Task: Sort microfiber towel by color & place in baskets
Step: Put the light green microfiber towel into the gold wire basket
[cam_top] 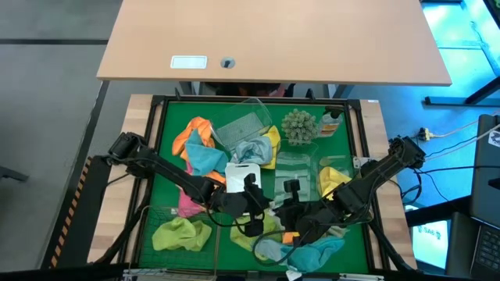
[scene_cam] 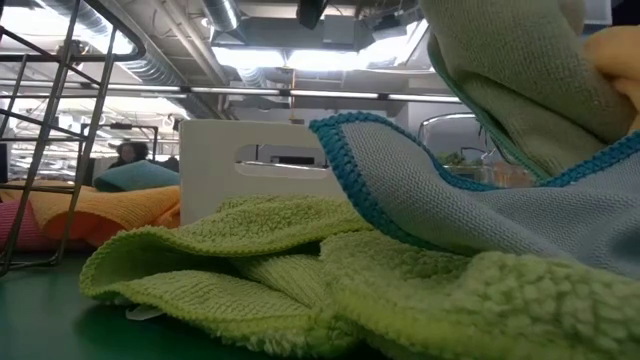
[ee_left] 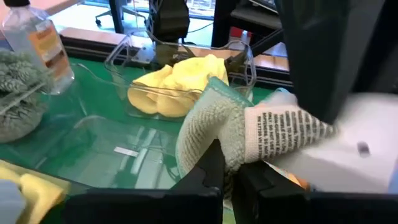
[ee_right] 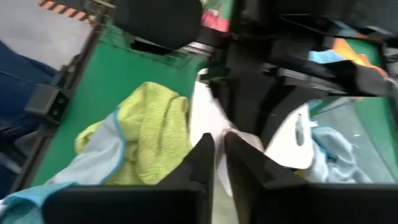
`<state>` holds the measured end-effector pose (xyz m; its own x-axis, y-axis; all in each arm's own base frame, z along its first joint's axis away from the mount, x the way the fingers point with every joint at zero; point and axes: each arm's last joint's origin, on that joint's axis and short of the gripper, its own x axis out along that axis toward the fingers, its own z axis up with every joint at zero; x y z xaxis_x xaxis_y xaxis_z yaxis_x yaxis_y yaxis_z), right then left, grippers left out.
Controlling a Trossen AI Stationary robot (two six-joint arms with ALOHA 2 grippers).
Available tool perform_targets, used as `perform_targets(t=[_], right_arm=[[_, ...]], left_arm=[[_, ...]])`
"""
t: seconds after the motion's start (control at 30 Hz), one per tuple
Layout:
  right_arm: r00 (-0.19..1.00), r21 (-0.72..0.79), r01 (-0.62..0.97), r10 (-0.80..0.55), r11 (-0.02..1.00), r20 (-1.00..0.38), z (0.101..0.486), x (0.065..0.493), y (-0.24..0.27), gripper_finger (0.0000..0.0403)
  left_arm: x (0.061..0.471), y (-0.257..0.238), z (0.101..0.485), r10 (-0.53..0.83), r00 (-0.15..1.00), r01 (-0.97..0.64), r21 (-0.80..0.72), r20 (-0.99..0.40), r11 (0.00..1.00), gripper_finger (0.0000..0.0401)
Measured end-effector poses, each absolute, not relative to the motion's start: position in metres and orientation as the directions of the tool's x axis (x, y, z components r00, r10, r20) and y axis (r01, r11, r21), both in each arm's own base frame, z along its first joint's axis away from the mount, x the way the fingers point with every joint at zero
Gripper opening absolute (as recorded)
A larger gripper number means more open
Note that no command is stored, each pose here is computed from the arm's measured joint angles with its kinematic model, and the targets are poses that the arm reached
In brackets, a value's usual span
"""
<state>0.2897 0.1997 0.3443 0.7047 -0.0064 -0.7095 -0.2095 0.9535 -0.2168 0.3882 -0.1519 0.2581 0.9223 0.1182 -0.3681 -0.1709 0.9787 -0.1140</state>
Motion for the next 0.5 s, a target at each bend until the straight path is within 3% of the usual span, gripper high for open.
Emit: perform_targets(t=[0.27, 0.5], right_arm=[[0.635, -0.092, -0.301, 0.127, 0.949, -0.762, 0.342, 0.286, 0.204, 0.0148], [0.469, 0.166, -0.301, 0.298, 0.939, -0.831, 0.334, 0.275, 0.213, 0.0163]], left_arm=[[0.386, -0.149, 0.255, 0.179, 0.900, -0.219, -0.056, -0.398, 0.974, 0.0002], [0.385, -0.148, 0.254, 0.194, 0.893, -0.230, -0.043, -0.406, 0.972, 0.0001]])
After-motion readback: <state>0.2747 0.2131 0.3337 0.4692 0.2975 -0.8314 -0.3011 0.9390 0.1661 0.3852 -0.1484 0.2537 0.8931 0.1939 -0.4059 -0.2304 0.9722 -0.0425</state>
